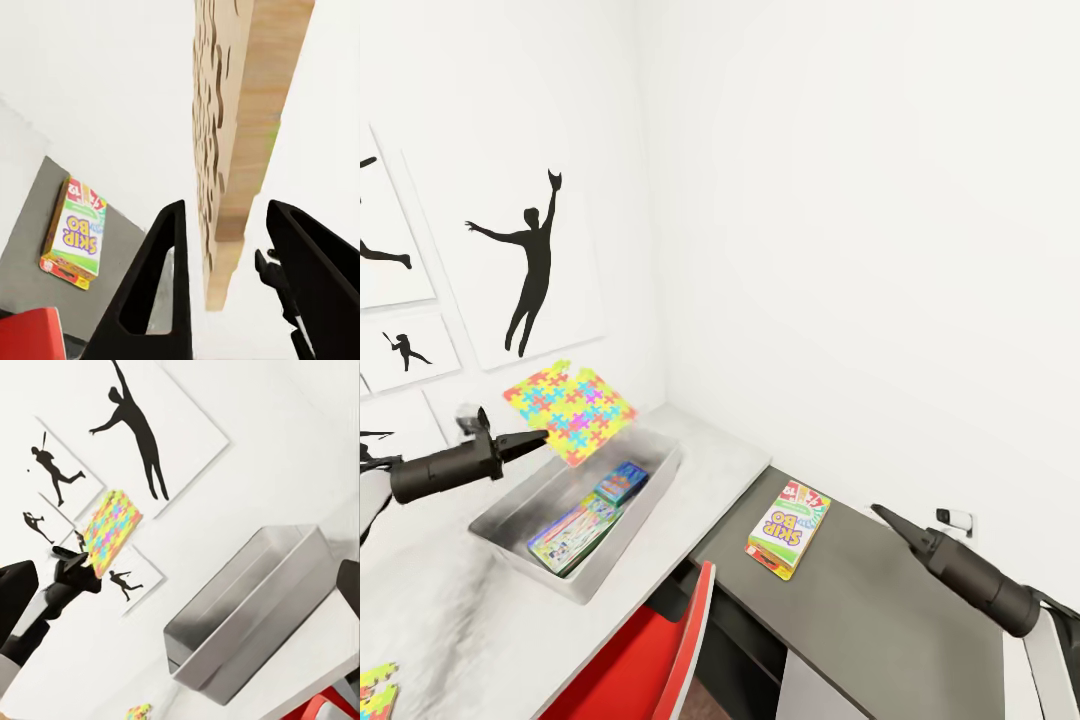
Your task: Put all the toys in the child's room - the three board games (two on the bed and one on the table), the two jigsaw puzzles on the table, and the tennis ball on the table - inside the toy box on the table in the child's room.
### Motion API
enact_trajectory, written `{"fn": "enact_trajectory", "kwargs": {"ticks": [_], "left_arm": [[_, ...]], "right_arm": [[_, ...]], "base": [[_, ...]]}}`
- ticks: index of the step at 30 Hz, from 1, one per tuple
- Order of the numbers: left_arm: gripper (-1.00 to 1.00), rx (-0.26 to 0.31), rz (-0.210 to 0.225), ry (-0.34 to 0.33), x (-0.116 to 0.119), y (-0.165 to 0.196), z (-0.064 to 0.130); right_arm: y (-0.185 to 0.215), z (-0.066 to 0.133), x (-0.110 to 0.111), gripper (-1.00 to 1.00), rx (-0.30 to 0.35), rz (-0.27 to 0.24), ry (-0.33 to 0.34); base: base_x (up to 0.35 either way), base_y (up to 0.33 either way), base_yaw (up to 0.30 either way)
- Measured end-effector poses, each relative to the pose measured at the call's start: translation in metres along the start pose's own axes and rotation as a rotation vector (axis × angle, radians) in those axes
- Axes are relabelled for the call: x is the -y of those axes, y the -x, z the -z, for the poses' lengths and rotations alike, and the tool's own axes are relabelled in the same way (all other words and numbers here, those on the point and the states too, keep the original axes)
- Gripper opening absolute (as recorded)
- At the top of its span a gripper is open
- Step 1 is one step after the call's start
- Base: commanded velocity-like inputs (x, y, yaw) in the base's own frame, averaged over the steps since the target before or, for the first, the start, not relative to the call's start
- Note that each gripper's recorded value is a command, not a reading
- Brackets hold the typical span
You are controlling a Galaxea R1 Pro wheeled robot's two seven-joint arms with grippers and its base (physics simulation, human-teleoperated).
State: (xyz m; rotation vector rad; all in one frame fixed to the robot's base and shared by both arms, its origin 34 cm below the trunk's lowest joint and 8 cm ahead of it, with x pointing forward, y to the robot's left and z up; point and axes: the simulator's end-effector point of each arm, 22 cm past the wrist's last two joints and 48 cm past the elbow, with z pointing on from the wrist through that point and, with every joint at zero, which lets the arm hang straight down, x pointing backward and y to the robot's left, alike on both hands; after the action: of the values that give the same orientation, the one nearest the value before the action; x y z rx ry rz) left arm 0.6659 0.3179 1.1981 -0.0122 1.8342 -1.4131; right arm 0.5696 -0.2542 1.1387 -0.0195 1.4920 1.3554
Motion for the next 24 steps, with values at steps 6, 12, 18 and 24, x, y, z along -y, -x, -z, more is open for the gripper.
{"fn": "enact_trajectory", "kwargs": {"ticks": [6, 12, 18, 24], "left_arm": [[-1.0, 0.028, 0.045, 0.194, -0.051, 0.01, -0.008], [-1.0, 0.011, 0.101, 0.305, -0.083, -0.011, -0.031], [-1.0, -0.014, 0.18, 0.408, -0.12, -0.037, -0.043], [-1.0, -0.028, 0.216, 0.474, -0.142, -0.049, -0.041]], "right_arm": [[0.005, 0.006, 0.003, 1.0, 0.015, -0.004, -0.014], [0.005, 0.006, 0.003, 1.0, 0.018, -0.009, -0.013], [0.006, 0.007, 0.003, 1.0, 0.016, -0.008, -0.013], [0.004, 0.009, 0.007, 1.0, 0.003, -0.032, -0.018]], "base": [[0.0, 0.0, 0.0], [0.0, 0.0, 0.0], [0.0, 0.0, 0.0], [0.0, 0.0, 0.0]]}}
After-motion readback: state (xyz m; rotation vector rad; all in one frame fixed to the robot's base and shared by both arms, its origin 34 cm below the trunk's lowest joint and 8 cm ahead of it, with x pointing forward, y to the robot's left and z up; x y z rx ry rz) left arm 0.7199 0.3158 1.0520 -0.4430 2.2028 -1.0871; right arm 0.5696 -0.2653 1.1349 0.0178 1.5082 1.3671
